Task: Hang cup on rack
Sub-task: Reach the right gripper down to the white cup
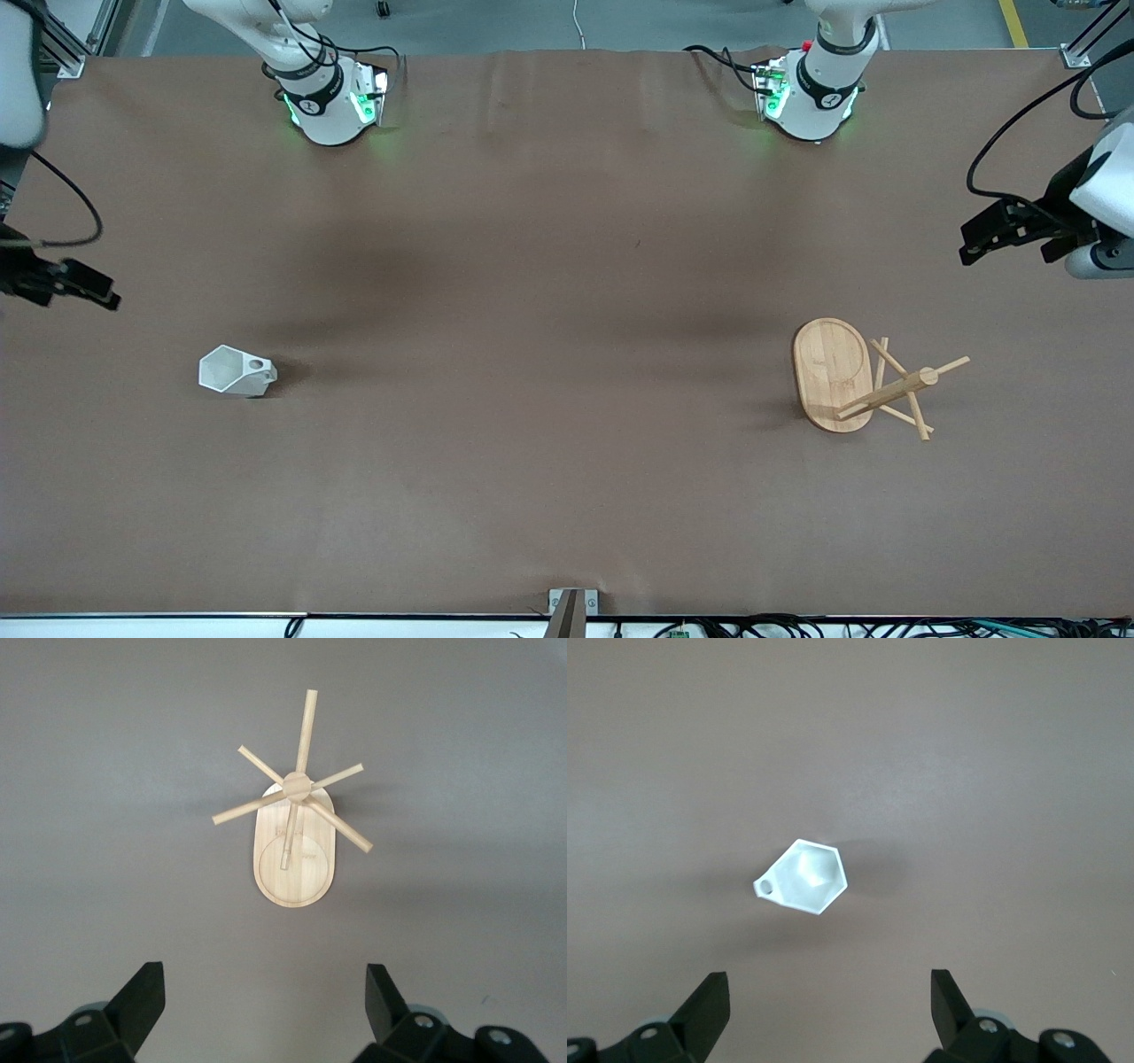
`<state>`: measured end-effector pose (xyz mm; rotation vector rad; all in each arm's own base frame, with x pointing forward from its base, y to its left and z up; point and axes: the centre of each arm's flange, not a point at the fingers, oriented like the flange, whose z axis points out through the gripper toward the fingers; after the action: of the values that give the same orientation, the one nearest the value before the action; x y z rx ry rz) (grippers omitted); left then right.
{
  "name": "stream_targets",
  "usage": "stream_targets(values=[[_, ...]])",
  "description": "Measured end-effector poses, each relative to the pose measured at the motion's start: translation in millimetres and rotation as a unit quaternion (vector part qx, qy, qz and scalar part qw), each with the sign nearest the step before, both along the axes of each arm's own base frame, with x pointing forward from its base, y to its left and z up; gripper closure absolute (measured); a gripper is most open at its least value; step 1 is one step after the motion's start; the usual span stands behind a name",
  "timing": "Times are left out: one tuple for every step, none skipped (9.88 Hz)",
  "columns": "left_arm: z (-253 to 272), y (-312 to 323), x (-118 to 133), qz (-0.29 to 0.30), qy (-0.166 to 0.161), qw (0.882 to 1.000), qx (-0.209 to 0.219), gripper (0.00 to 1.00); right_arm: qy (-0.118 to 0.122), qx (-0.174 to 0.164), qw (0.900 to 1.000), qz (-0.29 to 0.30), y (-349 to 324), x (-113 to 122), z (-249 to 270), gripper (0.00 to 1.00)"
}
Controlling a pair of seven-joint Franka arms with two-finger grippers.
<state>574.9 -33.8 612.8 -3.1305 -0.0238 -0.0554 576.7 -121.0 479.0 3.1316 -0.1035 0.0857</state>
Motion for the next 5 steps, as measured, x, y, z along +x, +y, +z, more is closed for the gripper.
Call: stream_targets(values=[[-10.3,0.5,6.3,0.0,0.001,1.0,-0.001,0.0,0.01,0.0,1.0,0.012,-1.1,2.8,-27.9,0.0],[-26.3,0.9,14.8,0.0,-0.003,1.0,-0.004,0.0,0.02,-0.001,0.999,0.029,-1.6,6.6,-51.3,0.0],[-45.5,2.0,23.4,0.001,-0.007,1.0,-0.006,0.0,0.024,-0.002,0.999,0.042,-2.3,11.0,-71.9,0.0],[-64.3,5.1,30.8,0.003,-0.005,1.0,-0.008,0.0,0.021,-0.005,0.999,0.049,-2.9,14.4,-92.0,0.0],[-79.1,8.3,36.7,0.006,0.0,1.0,-0.01,0.0,0.012,-0.008,0.999,0.052,-2.8,14.1,-112.4,0.0]])
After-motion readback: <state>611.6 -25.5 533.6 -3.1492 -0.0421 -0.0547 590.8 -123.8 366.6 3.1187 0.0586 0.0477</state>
